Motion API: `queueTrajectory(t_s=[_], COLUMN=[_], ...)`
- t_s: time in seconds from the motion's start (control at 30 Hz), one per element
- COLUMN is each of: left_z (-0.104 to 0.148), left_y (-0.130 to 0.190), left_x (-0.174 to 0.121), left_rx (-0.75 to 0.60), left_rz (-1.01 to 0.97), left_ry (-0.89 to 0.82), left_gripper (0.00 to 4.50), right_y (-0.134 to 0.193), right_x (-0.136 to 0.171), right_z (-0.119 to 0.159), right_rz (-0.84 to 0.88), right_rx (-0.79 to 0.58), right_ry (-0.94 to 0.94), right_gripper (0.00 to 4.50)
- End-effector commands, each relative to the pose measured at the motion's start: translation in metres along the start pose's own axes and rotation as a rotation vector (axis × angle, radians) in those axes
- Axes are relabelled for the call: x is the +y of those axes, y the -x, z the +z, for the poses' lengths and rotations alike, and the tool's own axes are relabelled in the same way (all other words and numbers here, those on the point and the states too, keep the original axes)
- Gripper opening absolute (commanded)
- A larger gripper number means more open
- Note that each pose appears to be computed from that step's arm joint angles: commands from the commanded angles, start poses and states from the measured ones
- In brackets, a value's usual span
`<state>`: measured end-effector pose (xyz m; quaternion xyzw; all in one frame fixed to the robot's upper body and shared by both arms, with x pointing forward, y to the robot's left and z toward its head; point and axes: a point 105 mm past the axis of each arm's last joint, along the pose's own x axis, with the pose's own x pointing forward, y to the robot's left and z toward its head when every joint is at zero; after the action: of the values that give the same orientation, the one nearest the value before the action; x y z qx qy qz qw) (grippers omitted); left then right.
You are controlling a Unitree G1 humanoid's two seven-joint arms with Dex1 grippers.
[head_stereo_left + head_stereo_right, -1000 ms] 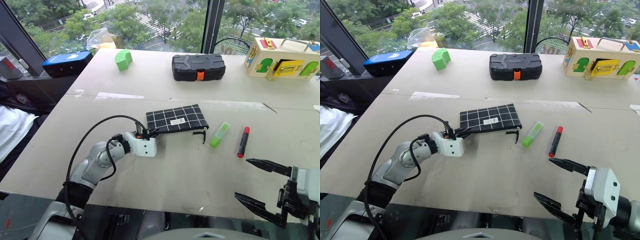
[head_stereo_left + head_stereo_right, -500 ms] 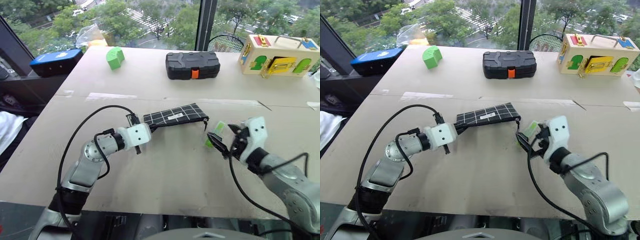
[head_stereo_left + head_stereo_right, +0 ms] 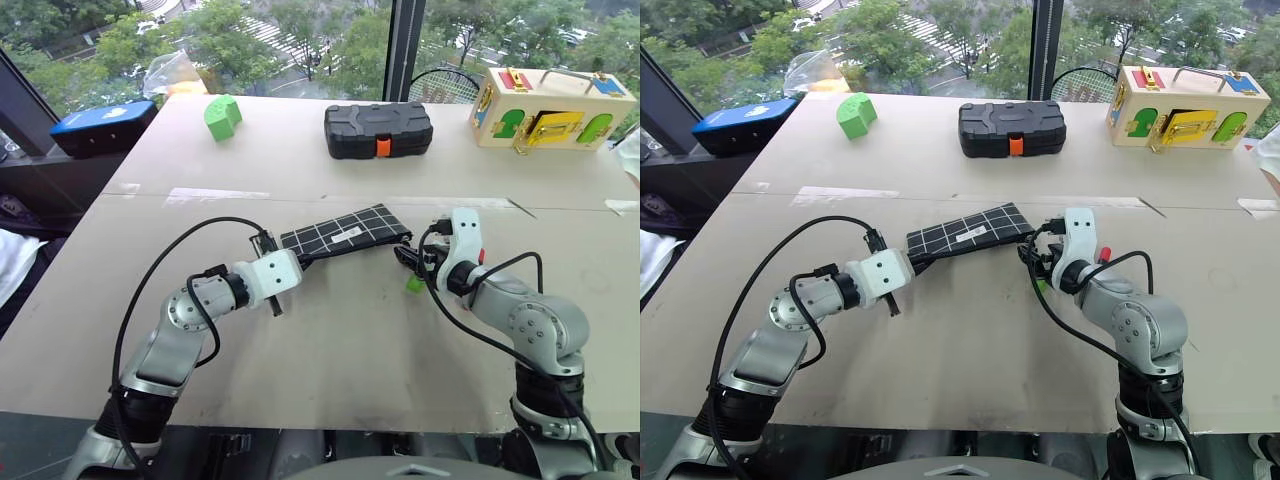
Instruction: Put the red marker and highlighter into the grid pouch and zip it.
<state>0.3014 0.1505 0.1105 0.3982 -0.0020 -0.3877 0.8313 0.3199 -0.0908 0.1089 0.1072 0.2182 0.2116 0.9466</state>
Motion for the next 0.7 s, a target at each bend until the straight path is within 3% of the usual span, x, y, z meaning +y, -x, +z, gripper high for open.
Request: queueTrajectory(t_s=[0.03, 0.17, 0.27, 0.33, 0.43, 0.47, 0.7], left_z=[0.012, 0.012, 0.015, 0.016, 0.017, 0.018, 0.018], left_y=[0.002, 0.001, 0.000, 0.000, 0.000, 0.000, -0.001], left_x=[0.004, 0.003, 0.001, 0.001, 0.000, 0.000, 0.002], left_rx=[-0.050, -0.052, -0.064, -0.071, -0.078, -0.080, -0.078], left_rz=[0.024, 0.015, 0.007, 0.005, 0.001, 0.001, 0.016], left_ry=[-0.020, -0.028, -0.033, -0.035, -0.037, -0.038, -0.045], left_gripper=[0.00, 0.00, 0.00, 0.00, 0.00, 0.00, 0.00], right_y=[-0.002, -0.006, -0.009, -0.012, -0.014, -0.014, -0.006], right_x=[0.003, 0.001, 0.002, 0.004, 0.006, 0.005, 0.011], right_z=[0.017, 0.021, 0.021, 0.019, 0.018, 0.018, 0.021], right_rz=[0.017, 0.018, 0.040, 0.063, 0.082, 0.085, 0.142], right_rx=[-0.060, -0.067, -0.055, -0.041, -0.036, -0.040, -0.050], right_ry=[0.047, 0.090, 0.108, 0.116, 0.125, 0.130, 0.161], right_gripper=[3.13, 3.13, 2.33, 1.37, 0.24, 0.07, 0.07])
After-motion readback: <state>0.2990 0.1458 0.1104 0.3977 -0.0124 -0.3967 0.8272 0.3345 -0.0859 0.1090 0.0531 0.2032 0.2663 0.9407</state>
